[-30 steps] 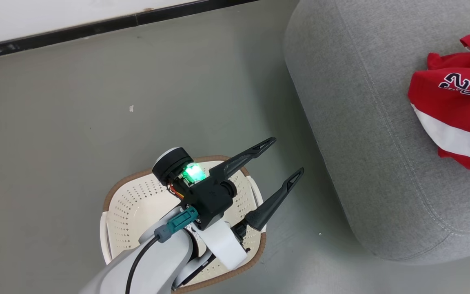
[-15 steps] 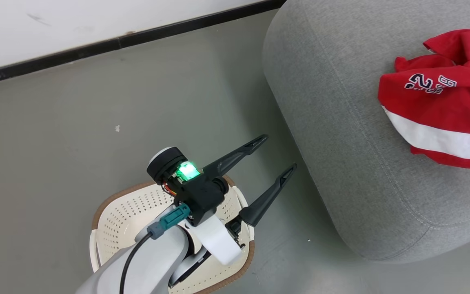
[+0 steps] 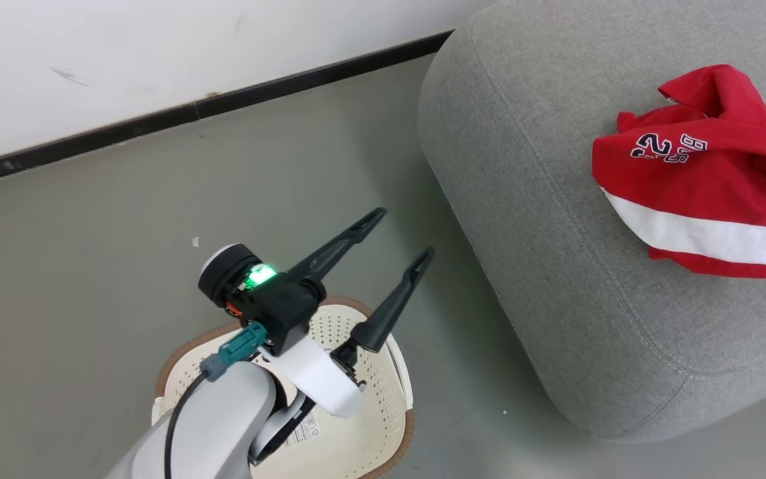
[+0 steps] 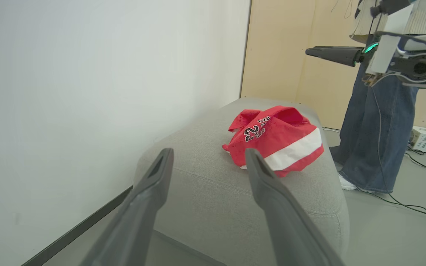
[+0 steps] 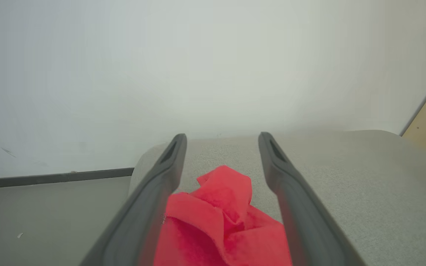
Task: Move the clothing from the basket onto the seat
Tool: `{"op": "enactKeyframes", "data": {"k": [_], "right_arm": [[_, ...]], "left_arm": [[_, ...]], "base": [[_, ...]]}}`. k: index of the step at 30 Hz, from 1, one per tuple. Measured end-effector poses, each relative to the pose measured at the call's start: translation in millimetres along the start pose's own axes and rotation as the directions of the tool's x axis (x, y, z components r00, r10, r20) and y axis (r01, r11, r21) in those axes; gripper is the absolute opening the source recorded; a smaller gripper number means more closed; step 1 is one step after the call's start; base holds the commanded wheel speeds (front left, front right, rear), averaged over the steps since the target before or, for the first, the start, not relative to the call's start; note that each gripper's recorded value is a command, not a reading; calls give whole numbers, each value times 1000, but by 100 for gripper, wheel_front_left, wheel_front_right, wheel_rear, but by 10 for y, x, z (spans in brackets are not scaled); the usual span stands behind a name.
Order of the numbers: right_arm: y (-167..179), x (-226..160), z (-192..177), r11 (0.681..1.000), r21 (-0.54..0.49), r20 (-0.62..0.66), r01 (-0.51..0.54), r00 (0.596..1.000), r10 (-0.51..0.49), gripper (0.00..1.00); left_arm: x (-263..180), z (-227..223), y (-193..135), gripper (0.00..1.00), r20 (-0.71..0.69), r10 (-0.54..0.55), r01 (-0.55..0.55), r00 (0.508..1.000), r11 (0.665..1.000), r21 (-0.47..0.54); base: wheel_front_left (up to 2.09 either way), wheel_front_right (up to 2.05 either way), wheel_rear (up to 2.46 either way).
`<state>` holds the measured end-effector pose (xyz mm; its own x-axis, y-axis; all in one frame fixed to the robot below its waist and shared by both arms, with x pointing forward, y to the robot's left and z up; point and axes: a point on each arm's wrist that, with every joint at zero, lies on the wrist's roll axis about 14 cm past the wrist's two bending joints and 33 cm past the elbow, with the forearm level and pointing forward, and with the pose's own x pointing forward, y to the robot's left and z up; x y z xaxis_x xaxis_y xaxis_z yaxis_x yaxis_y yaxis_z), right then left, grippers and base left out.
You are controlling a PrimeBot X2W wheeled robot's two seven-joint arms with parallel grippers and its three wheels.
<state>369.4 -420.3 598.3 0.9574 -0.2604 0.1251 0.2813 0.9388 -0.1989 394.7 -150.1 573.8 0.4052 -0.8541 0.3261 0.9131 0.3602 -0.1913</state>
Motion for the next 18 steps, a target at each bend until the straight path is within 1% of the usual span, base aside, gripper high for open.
{"op": "enactKeyframes", "data": {"k": [5,7,8,10,11,18], "right_arm": [[209,44,154,999,11,60,-50,997,49,100],[330,62,174,997,29,76,-74,995,72,100],[443,80,187,994,45,88,-96,992,92,100],[492,90,197,993,58,96,-104,991,98,100],[601,109,210,989,76,107,-124,988,115,100],[1081,159,260,970,118,148,-214,969,196,100]], "left_arm": [[-97,48,144,100,1,75,-75,997,997,21],[-154,60,204,100,-3,108,-108,994,994,30],[-221,57,257,100,-12,139,-138,990,990,37],[-257,56,284,100,-15,156,-156,988,987,41],[-324,72,334,100,-14,191,-190,981,981,48],[-574,197,554,100,4,323,-323,946,943,79]], "base": [[0,0,0],[0,0,0],[0,0,0],[0,0,0],[0,0,0],[0,0,0]]}}
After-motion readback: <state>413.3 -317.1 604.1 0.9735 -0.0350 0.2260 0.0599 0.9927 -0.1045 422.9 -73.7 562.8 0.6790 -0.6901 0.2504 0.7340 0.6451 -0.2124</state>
